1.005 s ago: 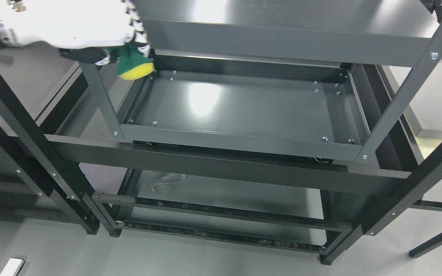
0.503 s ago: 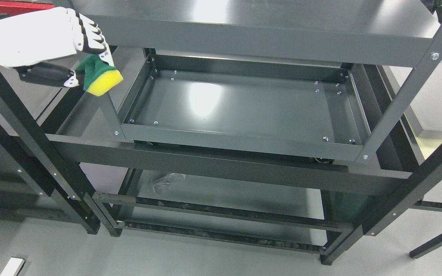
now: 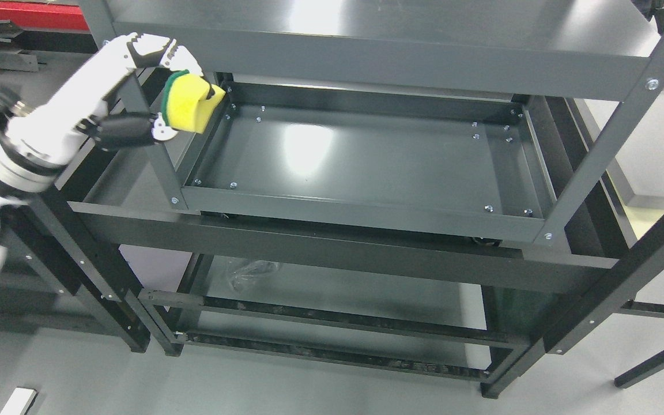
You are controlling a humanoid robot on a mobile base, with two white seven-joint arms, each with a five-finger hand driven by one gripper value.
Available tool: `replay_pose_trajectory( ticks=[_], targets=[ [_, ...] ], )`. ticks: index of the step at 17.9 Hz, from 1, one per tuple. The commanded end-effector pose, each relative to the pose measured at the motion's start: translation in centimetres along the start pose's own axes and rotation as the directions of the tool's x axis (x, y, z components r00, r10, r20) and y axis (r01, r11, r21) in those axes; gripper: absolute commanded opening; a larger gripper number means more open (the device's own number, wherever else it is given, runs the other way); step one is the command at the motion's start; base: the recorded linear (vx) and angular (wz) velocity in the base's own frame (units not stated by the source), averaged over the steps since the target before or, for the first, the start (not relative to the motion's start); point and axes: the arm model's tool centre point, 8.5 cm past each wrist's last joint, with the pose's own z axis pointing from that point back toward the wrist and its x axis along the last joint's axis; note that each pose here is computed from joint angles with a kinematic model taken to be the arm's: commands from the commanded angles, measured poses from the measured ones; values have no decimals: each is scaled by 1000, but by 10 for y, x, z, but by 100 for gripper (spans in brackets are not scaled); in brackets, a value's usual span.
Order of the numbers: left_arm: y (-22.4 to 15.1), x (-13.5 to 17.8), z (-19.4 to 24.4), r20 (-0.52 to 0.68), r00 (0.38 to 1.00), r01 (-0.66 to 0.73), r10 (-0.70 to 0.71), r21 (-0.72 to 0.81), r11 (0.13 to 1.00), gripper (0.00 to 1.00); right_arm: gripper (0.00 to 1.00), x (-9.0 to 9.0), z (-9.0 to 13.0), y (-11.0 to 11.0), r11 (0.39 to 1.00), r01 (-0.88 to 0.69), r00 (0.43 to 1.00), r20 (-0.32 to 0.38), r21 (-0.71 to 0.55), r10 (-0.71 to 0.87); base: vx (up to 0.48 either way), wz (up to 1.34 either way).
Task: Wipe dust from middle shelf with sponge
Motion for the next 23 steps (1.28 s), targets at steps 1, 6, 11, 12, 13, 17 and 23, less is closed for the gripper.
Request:
replay_pose_trajectory(
  ticks=[1, 6, 11, 12, 13, 17, 23],
  targets=[
    [-133, -37, 4, -49, 873, -421, 484, 424, 802, 1, 100, 2, -1, -10, 1000, -4, 999, -49, -17, 3, 0, 0],
    [-178, -49, 54, -195, 753, -426, 628, 584, 691, 0, 100, 3, -1, -10, 1000, -3, 999, -48, -16, 3, 0, 0],
    [-189, -56, 51, -368, 697, -287, 615, 644, 710, 1, 100, 2, -1, -10, 1000, -4, 999, -49, -17, 3, 0, 0],
    [-184, -55, 47, -399, 663, -248, 633, 681, 689, 1, 100, 2, -1, -10, 1000, -4, 999, -49, -17, 3, 0, 0],
    [-173, -53, 44, -453, 599, -178, 660, 728, 662, 2, 100, 2, -1, -10, 1000, -4, 999, -49, -17, 3, 0, 0],
    [-164, -3, -2, -377, 668, -230, 641, 715, 661, 2, 100, 2, -1, -10, 1000, -4, 999, -49, -17, 3, 0, 0],
    [-246, 32, 23, -345, 632, -398, 694, 624, 672, 0, 100, 2, -1, -10, 1000, -4, 999, -49, -17, 3, 0, 0]
  ],
)
